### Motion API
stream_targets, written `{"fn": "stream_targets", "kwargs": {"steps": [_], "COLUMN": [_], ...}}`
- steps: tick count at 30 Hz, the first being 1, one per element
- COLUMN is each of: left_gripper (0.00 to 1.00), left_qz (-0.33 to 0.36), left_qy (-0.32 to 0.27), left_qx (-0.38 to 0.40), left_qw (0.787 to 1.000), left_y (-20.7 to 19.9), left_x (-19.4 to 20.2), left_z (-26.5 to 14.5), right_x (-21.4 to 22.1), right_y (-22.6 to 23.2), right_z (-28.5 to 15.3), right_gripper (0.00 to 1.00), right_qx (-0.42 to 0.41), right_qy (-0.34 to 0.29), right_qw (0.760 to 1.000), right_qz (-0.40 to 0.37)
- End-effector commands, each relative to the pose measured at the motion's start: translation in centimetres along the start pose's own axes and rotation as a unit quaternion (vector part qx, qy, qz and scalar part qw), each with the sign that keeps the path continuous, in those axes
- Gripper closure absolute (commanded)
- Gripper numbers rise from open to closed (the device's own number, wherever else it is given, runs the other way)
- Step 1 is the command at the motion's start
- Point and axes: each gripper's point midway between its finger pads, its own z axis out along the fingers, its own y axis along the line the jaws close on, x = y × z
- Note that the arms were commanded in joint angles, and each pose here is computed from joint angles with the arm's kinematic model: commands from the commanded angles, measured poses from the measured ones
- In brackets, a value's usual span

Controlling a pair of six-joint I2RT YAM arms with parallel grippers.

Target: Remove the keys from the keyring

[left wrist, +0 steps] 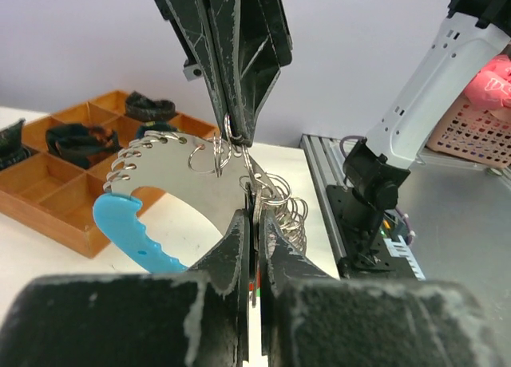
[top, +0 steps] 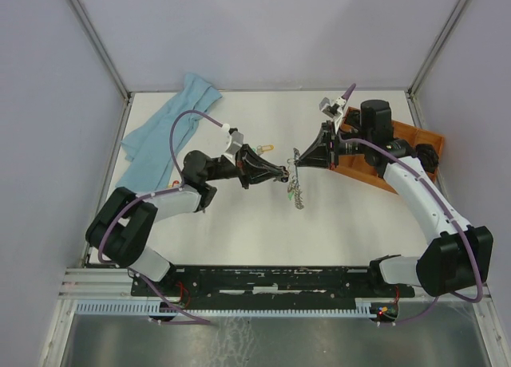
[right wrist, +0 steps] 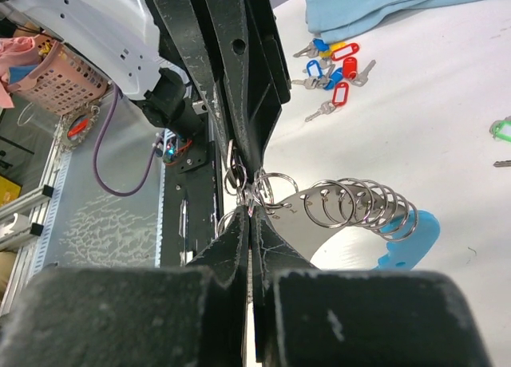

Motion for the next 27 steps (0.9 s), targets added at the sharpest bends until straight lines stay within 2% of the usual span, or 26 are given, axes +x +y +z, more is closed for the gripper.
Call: {"fn": "stream_targets", "kwargs": {"steps": [1,3,7,17,19,22,24,27], "left_gripper": [0.96,0.92,0.79,0.74,0.7,0.55,0.51,0.5], "left_qz": [0.017,0.019,0.01,-0.001,0.001,0.029,0.051,0.088], "left_qy": [0.04,0.049,0.052,0.058,0.055,0.039,0.035,0.028], "left_qx": [-0.003,-0.007,-0.013,-0.01,-0.01,-0.008,-0.01,-0.011], "left_qw": [0.999,0.999,0.998,0.998,0.998,0.999,0.998,0.996], "left_y": [0.0,0.1,0.4,0.6,0.5,0.1,0.0,0.2], "left_x": [-0.2,0.1,0.4,0.9,1.0,1.1,1.5,1.3], "left_z": [-0.2,-0.3,-0.3,-0.1,-0.1,-0.1,-0.2,-0.2], "right_x": [-2.2,-2.2,-2.1,-1.8,-1.8,-1.8,-1.9,-1.9], "right_y": [1.1,1.1,1.5,2.0,2.1,2.2,2.3,2.4], "right_z": [-0.6,-0.6,-0.4,0.1,0.1,0.1,0.0,0.1], "right_gripper": [0.99,0.99,0.99,0.99,0.99,0.99,0.99,0.99], "right_qx": [0.01,0.009,0.0,-0.018,-0.019,-0.021,-0.022,-0.025], "right_qy": [-0.011,-0.011,-0.009,-0.004,-0.004,-0.005,-0.005,-0.005], "right_qw": [0.997,0.998,0.998,0.998,0.998,0.998,0.997,0.997], "right_qz": [-0.069,-0.069,-0.069,-0.066,-0.067,-0.067,-0.068,-0.069]}}
